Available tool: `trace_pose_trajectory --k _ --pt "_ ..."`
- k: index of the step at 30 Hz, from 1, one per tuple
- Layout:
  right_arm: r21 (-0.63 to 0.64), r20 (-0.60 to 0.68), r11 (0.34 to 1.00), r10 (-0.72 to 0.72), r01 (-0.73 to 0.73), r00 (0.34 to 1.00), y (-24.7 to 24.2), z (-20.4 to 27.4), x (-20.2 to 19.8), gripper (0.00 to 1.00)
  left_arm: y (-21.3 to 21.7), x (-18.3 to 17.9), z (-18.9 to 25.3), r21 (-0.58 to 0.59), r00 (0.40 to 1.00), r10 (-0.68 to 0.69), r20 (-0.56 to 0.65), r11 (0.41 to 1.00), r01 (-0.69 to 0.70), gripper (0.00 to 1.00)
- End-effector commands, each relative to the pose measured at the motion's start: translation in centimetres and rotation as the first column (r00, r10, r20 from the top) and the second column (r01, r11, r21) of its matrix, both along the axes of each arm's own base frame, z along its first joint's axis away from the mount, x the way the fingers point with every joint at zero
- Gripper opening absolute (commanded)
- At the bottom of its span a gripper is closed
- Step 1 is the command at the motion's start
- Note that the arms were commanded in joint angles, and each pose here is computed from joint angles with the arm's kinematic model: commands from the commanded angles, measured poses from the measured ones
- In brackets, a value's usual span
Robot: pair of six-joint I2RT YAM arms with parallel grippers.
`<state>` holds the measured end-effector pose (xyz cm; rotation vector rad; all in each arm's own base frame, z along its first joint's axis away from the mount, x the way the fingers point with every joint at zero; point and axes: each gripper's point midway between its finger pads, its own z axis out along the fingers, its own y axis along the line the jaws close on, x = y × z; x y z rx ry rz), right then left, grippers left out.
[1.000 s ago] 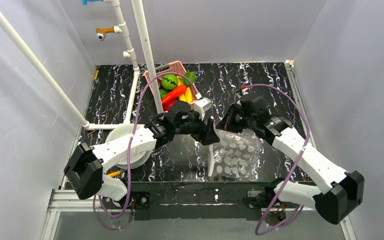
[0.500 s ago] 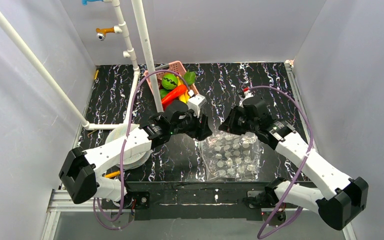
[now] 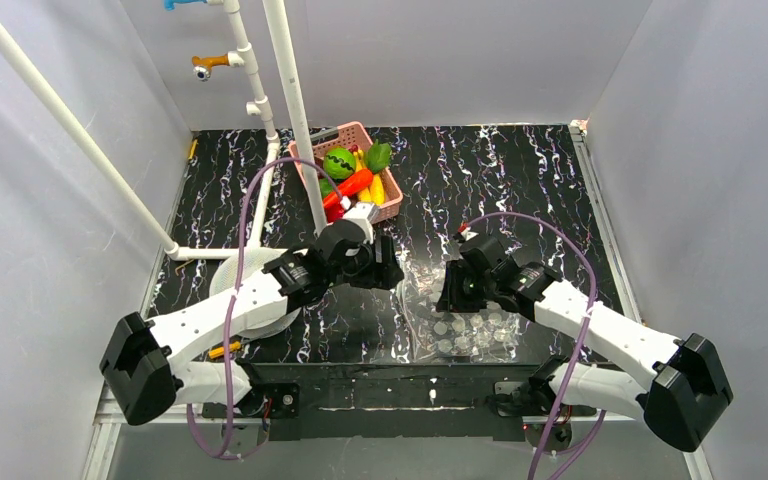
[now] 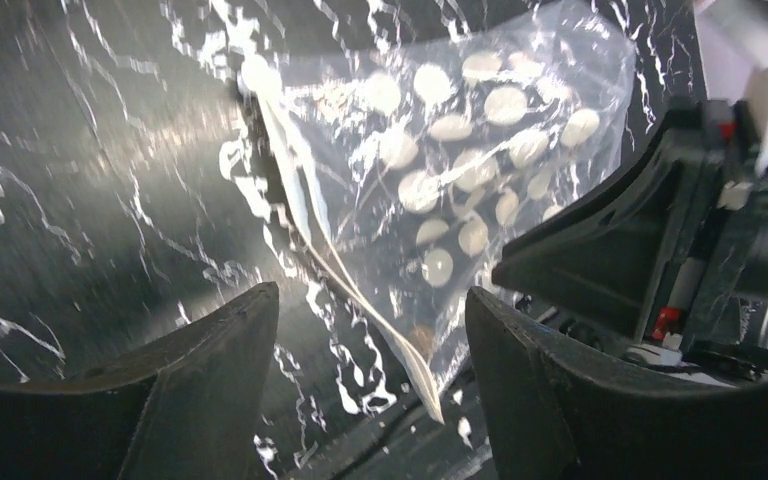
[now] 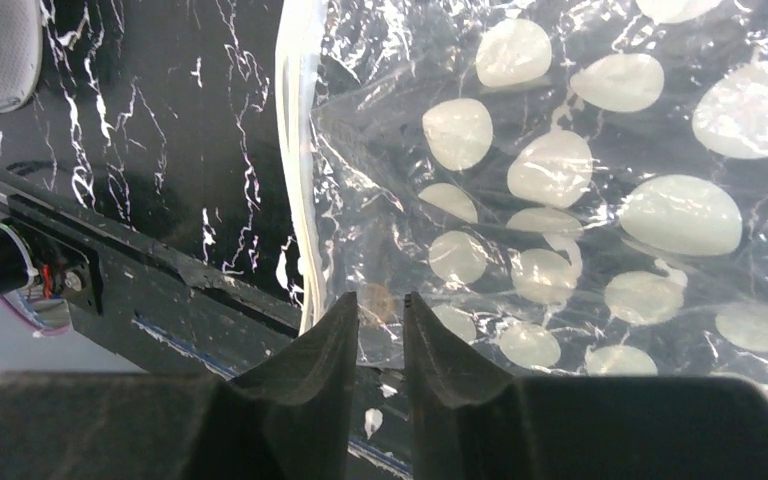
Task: Place the food in the zip-top bag and seal the zipper
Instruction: Pick up the zipper food storage bag at the center of the board.
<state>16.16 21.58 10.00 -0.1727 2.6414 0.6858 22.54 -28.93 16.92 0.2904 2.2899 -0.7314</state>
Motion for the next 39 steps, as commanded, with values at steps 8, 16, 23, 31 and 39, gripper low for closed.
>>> trace_pose_trajectory --k 8,16,23,31,39 --pt "0.131 0.057 0.991 -0.05 0.042 0.997 1.1 -0.4 1.5 0.16 -0.4 -1.3 -6.3 -0.046 0.959 0.153 -0.24 0.985 -0.169 0.47" --pt "0.164 0.068 0.985 -0.057 0.045 0.996 0.9 -0.5 1.2 0.17 -1.2 -0.1 -10.0 0.072 0.937 0.234 -0.259 0.972 -0.223 0.34" --pt "0.163 0.075 0.985 -0.061 0.049 0.995 0.5 -0.8 1.1 0.18 -1.4 0.1 -11.6 0.105 0.928 0.265 -0.262 0.964 -0.245 0.33" --pt "0.173 0.078 0.984 -0.06 0.046 0.995 0.4 -0.7 1.0 0.18 -1.6 0.2 -12.3 0.125 0.927 0.268 -0.262 0.962 -0.243 0.27" --pt "0.175 0.071 0.984 -0.059 0.045 0.996 0.4 -0.9 1.0 0.18 -2.0 0.3 -12.9 0.127 0.927 0.261 -0.269 0.964 -0.234 0.25"
